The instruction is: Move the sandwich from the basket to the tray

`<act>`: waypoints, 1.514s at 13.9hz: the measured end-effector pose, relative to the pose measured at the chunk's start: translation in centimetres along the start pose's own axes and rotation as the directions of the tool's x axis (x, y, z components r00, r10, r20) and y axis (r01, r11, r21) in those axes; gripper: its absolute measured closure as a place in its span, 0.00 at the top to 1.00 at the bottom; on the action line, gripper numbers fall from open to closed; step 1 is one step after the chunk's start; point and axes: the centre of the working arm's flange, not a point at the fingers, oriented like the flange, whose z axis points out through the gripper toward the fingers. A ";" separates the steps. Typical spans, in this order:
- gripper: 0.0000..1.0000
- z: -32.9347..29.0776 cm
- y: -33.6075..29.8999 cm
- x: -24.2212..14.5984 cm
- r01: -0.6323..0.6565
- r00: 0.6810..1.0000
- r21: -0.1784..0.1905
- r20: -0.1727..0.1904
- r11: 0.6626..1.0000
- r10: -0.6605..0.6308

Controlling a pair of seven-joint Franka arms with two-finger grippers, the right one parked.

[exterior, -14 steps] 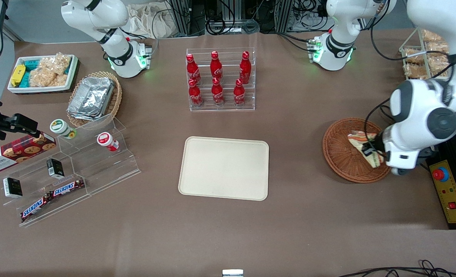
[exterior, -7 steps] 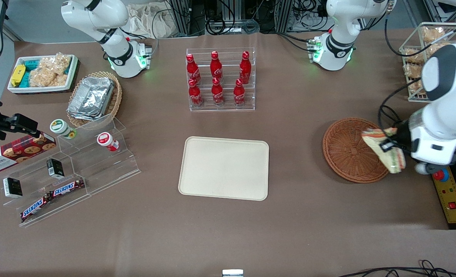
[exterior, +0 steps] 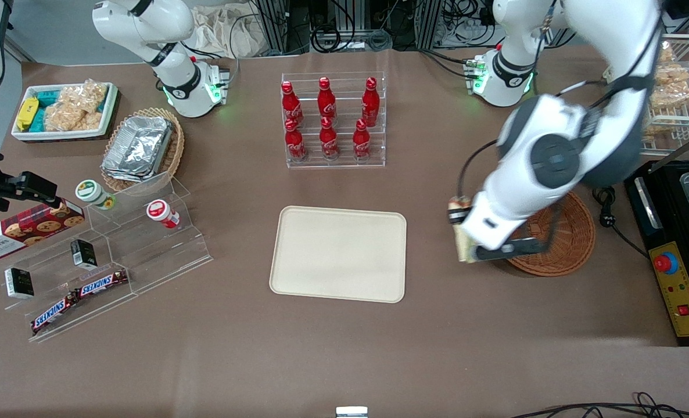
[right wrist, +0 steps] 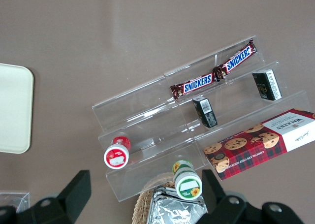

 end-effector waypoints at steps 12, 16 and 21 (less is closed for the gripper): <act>0.18 16.7 9.7 -0.8 -0.149 0.989 -0.083 -0.033 0.985 0.147; 0.25 19.1 9.5 -0.5 -0.159 0.987 -0.070 -0.029 0.985 0.157; 0.74 19.3 9.5 -0.4 -0.153 0.988 -0.071 -0.027 0.986 0.152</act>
